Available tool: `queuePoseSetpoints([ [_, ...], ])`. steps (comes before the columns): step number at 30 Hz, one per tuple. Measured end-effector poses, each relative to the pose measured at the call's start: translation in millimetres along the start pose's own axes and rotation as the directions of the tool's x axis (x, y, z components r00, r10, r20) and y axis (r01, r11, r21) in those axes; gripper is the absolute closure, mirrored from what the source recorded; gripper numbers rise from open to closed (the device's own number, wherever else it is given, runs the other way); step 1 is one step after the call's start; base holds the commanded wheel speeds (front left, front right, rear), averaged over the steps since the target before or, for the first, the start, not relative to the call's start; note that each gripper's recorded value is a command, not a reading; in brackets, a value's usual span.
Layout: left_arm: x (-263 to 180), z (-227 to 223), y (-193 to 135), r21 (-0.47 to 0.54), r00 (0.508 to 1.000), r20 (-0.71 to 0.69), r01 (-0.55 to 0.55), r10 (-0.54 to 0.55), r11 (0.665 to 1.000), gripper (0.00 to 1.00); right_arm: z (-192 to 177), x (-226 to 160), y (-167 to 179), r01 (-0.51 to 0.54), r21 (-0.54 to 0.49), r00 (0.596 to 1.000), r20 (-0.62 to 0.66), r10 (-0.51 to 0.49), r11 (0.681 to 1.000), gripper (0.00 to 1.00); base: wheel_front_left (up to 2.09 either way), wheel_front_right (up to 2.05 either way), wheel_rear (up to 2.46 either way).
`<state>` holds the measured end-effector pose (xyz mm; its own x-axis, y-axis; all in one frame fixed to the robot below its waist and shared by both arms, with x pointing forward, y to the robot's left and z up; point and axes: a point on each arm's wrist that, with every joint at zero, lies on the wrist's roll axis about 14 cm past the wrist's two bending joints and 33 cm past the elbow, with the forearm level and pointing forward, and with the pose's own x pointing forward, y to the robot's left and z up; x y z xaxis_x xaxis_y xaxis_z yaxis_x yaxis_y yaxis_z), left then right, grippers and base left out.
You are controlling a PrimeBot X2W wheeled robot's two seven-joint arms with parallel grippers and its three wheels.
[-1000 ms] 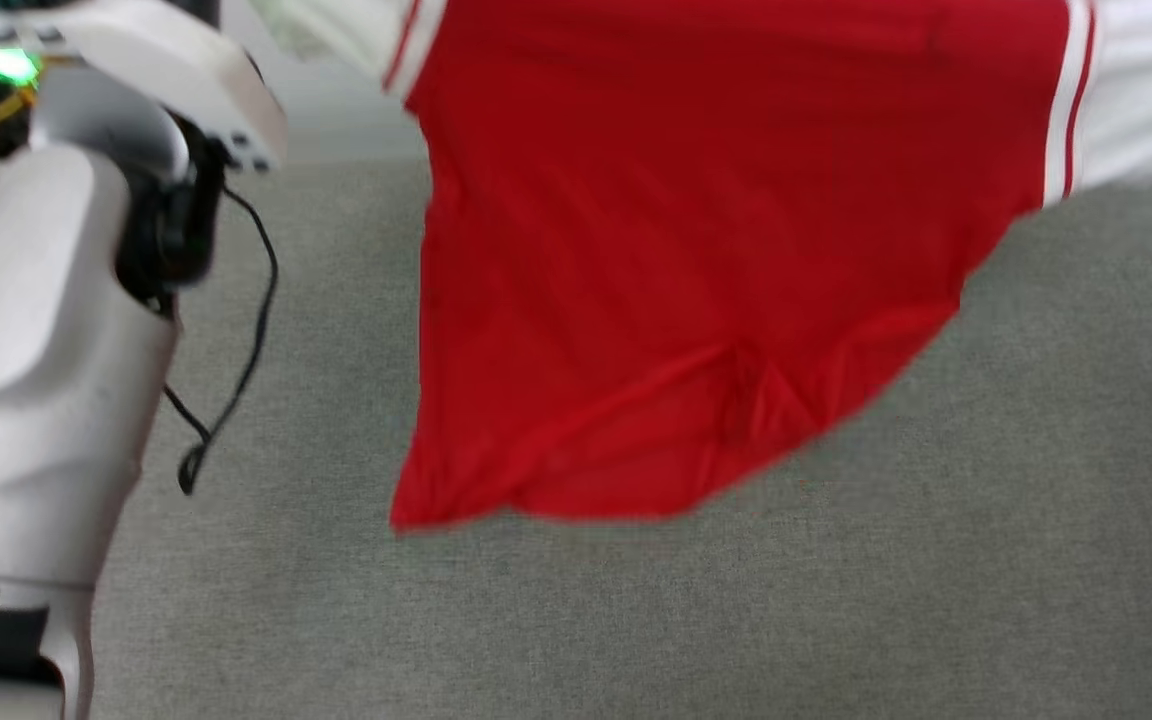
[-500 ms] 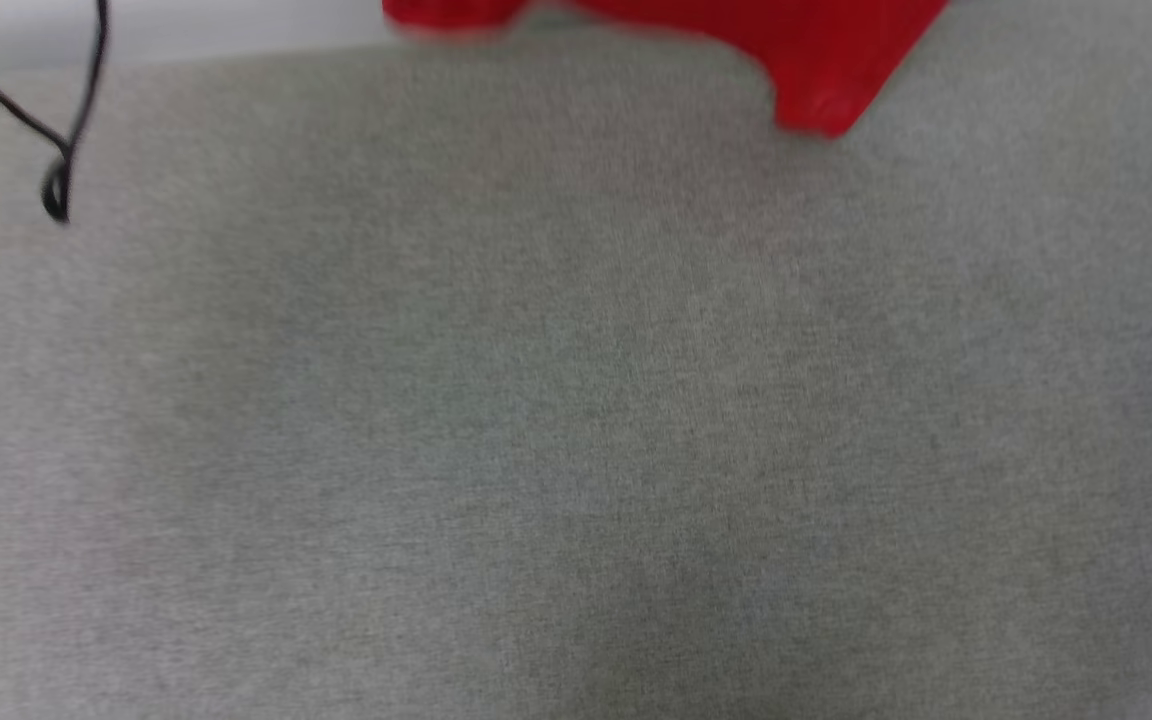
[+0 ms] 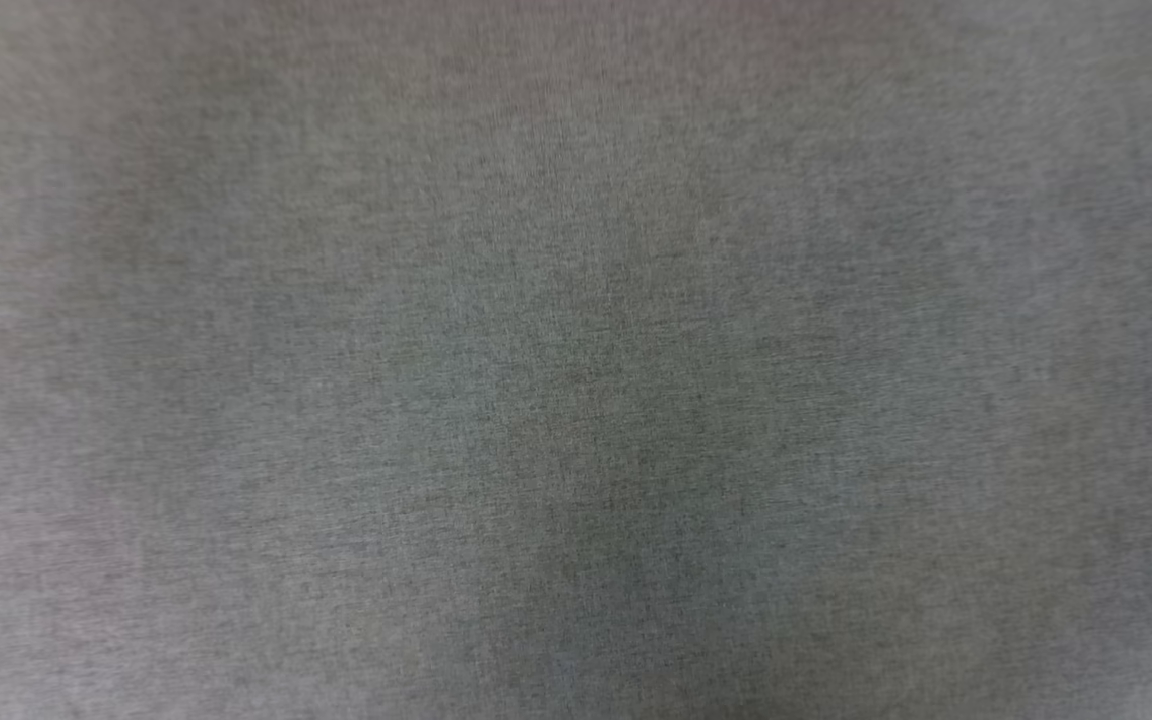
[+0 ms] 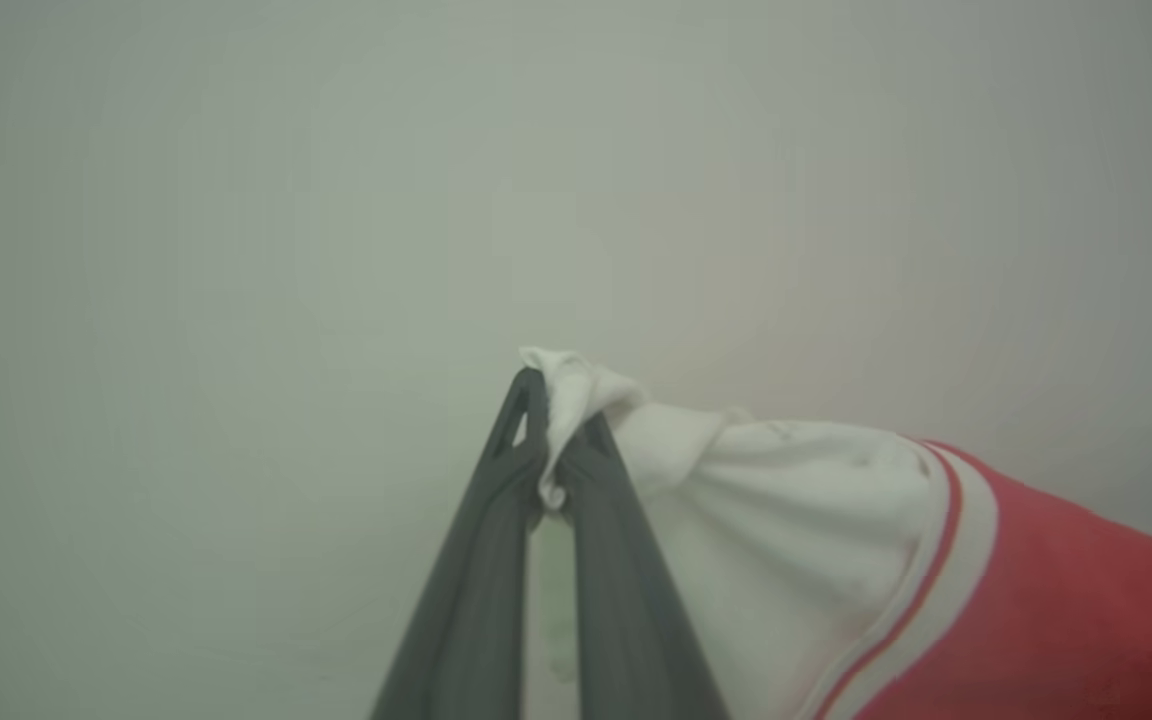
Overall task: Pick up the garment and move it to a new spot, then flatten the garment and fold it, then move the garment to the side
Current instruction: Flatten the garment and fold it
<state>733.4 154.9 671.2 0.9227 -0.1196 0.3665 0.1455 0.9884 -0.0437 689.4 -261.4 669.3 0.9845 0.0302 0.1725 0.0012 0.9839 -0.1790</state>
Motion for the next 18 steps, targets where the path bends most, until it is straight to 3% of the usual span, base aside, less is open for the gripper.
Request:
queuePoseSetpoints([
  [7, -9, -68, 6, -0.048, 0.994, -0.104, -0.021, 0.016, 0.999, 1.00, -63, 14, 32, -0.064, 0.027, 0.992, -0.107, 0.066, 0.998, 1.00, 0.00, 0.00, 0.00],
  [11, -23, -88, 14, -0.079, 0.986, -0.160, -0.051, 0.038, 0.996, 1.00, -78, 13, 44, -0.088, 0.054, 0.985, -0.144, 0.095, 0.995, 1.00, 0.00, 0.00, 0.00],
  [18, -62, -103, 23, -0.136, 0.968, -0.242, -0.102, 0.067, 0.985, 1.00, -105, -19, 58, -0.121, 0.108, 0.963, -0.230, 0.143, 0.987, 1.00, 0.00, 0.00, 0.00],
])
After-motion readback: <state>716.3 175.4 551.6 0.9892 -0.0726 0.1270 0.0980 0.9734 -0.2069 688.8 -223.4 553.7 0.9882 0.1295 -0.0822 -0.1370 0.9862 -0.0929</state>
